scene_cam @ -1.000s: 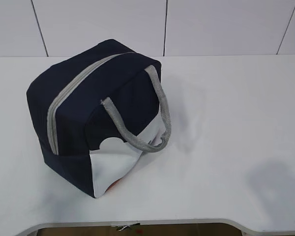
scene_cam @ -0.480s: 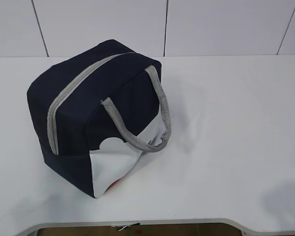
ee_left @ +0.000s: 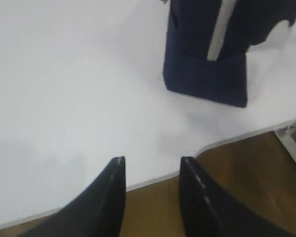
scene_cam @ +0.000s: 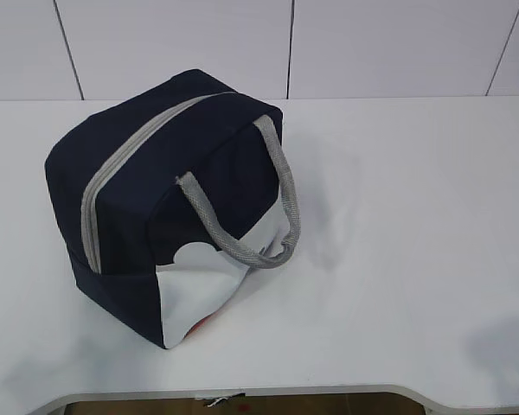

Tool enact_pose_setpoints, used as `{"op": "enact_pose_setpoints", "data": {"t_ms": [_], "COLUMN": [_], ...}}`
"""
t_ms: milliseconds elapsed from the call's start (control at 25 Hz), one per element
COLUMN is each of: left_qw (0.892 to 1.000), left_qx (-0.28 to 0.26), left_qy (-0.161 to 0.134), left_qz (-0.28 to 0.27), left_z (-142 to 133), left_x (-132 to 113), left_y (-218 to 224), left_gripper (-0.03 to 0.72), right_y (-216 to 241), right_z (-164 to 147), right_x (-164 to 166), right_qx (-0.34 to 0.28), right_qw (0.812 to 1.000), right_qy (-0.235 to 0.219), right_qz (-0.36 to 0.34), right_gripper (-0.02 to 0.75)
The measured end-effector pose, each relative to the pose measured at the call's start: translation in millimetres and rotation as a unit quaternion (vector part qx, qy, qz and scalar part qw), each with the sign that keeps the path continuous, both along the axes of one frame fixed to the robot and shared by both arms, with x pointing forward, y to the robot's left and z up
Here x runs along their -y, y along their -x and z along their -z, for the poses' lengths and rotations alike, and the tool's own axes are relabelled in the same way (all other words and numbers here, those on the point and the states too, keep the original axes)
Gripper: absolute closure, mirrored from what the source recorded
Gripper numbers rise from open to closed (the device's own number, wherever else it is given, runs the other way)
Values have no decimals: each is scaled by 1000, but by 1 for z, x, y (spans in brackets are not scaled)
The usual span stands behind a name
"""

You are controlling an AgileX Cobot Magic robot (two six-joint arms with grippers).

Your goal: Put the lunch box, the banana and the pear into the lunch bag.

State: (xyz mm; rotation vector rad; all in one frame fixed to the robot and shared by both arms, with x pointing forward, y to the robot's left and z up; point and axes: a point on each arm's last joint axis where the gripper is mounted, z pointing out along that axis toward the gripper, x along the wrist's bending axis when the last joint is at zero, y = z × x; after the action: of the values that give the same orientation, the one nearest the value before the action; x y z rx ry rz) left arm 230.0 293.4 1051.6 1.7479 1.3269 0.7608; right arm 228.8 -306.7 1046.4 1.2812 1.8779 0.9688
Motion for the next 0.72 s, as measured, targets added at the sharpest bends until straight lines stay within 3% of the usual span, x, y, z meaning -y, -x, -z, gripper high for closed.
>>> {"op": "enact_pose_setpoints", "data": {"t_ms": [240, 720], "left_qw": [996, 996], "left_qx": [0, 0], "left_qy": [0, 0], "left_qz": [-89, -93], "left_z": [0, 0], "left_x": [1, 2], "left_y": [-1, -1], "left_gripper": [424, 425], "right_y": [1, 1], "right_z": [0, 0], "right_x": [-2, -3], "right_qx": [0, 0], "right_qw": [996, 994], "right_qy": [-1, -2], "right_qz": [89, 111], "right_gripper": [295, 295]}}
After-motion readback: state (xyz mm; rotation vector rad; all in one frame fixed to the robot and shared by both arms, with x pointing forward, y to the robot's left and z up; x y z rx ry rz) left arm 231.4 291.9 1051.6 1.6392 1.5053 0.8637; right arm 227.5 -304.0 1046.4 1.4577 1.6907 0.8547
